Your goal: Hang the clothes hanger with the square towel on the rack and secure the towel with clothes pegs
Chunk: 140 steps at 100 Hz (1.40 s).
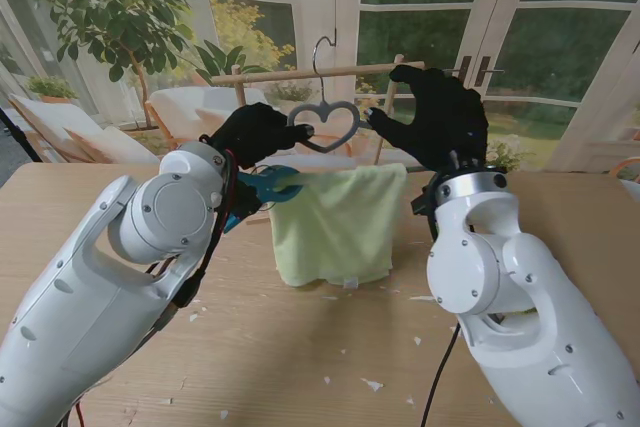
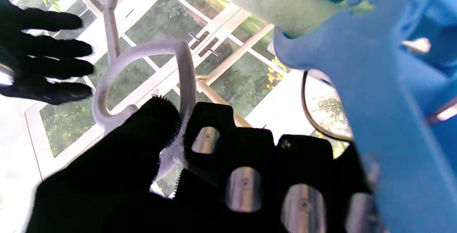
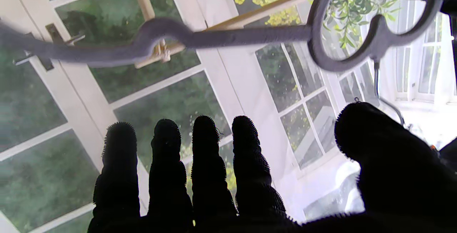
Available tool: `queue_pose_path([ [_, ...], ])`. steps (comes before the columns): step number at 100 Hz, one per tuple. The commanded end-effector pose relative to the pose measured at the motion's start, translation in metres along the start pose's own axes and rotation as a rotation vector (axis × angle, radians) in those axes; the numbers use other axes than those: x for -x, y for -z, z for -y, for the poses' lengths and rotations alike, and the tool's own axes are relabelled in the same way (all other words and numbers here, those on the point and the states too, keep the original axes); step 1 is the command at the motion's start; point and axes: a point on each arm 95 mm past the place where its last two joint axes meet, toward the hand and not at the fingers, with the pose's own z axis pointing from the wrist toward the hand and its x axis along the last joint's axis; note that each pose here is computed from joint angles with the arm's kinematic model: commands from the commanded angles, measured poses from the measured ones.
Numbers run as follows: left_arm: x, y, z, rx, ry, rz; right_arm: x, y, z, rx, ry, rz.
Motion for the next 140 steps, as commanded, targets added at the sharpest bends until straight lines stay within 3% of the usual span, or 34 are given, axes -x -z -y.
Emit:
queue_pose_path([
  [1,-0.004,0.003,0.001,0.007,0.005,-0.009,0.005,0.012,-0.003,0.002,0.014,0.002],
  [29,-0.007,0.007,0.003,0.012,-0.002,-0.017,0.059,0.072,-0.042,0.006,0.174,0.022],
  [38,-0.007,0.006,0.003,0.020,-0.001,-0.017,0.082,0.094,-0.050,-0.035,0.217,0.071],
  [56,-0.008,0.004,0.003,0.028,0.004,-0.016,0.125,0.133,-0.047,-0.112,0.257,0.197],
  [84,-0.010,0.000,0.000,0.038,0.002,-0.020,0.183,0.164,-0.010,-0.272,0.273,0.366],
  [123,-0.011,0.000,0.001,0.047,0.003,-0.029,0.231,0.177,0.064,-0.462,0.382,0.516],
  [140,-0.012,0.001,0.001,0.049,0.002,-0.031,0.244,0.181,0.085,-0.519,0.410,0.567],
])
